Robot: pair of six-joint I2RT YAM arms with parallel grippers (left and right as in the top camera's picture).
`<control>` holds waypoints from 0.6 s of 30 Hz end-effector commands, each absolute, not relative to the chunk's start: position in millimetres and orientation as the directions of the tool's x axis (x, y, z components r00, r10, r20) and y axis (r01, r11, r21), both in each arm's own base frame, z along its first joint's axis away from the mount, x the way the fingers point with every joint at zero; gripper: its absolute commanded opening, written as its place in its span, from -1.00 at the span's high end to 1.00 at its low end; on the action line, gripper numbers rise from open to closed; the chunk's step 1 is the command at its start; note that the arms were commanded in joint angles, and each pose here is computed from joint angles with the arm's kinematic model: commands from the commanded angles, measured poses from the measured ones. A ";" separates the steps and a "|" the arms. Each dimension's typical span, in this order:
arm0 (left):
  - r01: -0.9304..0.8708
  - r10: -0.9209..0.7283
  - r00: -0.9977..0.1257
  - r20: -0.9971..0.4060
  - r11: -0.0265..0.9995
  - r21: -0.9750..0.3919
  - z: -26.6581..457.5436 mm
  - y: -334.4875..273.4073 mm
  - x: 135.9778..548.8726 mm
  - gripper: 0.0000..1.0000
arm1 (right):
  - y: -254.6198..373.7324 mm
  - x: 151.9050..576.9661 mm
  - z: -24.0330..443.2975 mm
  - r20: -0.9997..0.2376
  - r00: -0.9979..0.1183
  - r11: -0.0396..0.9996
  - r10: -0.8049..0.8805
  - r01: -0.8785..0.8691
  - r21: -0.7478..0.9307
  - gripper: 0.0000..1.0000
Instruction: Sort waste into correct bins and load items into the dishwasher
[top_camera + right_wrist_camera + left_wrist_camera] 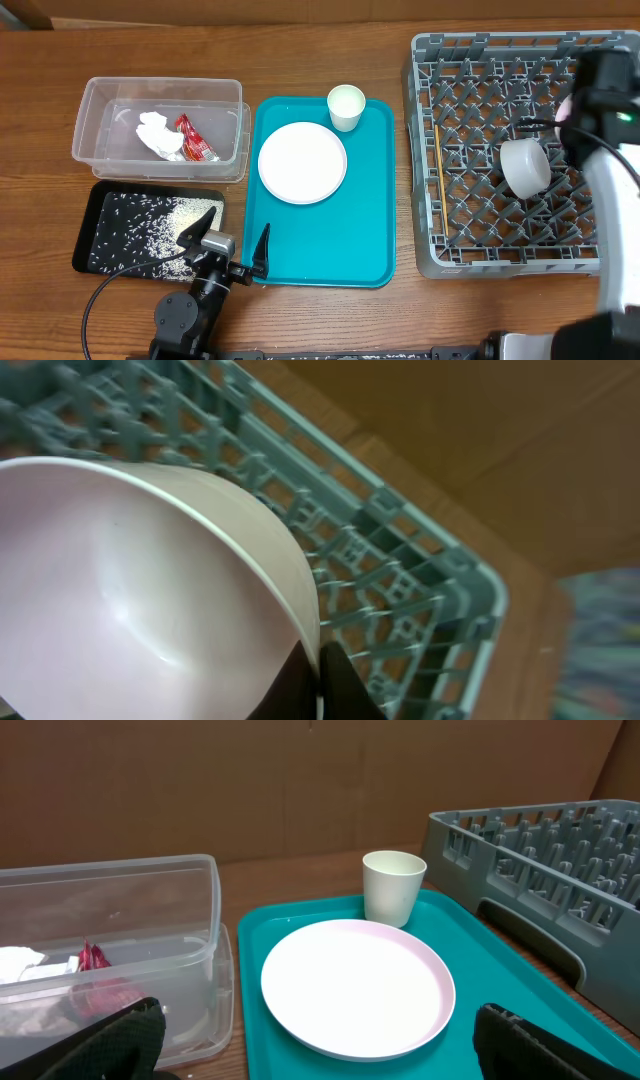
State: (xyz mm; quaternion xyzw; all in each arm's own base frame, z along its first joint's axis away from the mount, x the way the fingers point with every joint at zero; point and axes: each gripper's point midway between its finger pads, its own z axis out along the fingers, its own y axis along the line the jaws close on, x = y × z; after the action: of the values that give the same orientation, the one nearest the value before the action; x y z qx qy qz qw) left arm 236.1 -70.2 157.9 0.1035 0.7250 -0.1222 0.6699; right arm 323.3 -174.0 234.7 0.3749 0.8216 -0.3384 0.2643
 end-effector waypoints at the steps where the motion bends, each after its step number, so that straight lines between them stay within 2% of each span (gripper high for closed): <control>1: 0.301 -0.032 -0.082 -0.996 0.952 -0.055 158.0 -67.7 236.6 -1.00 | -196.3 312.0 225.7 -0.686 -0.624 0.341 0.375 0.781 -0.523 0.92; 6: 0.300 -0.032 -0.082 -0.996 0.952 -0.055 158.0 -67.6 236.6 -1.00 | -205.2 314.0 203.5 -0.637 -0.664 0.322 0.391 0.747 -0.581 0.92; 18: 0.300 -0.032 -0.082 -0.996 0.952 -0.055 158.0 -67.6 236.6 -1.00 | -233.3 314.8 188.9 -0.618 -0.675 0.267 0.403 0.733 -0.626 0.86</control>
State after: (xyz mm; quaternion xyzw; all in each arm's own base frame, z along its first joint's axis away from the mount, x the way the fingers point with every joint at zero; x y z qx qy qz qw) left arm 236.1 -70.2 157.9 0.1035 0.7250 -0.1222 0.6699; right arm 320.6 -220.7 186.1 0.3668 0.7879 -0.4593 0.1834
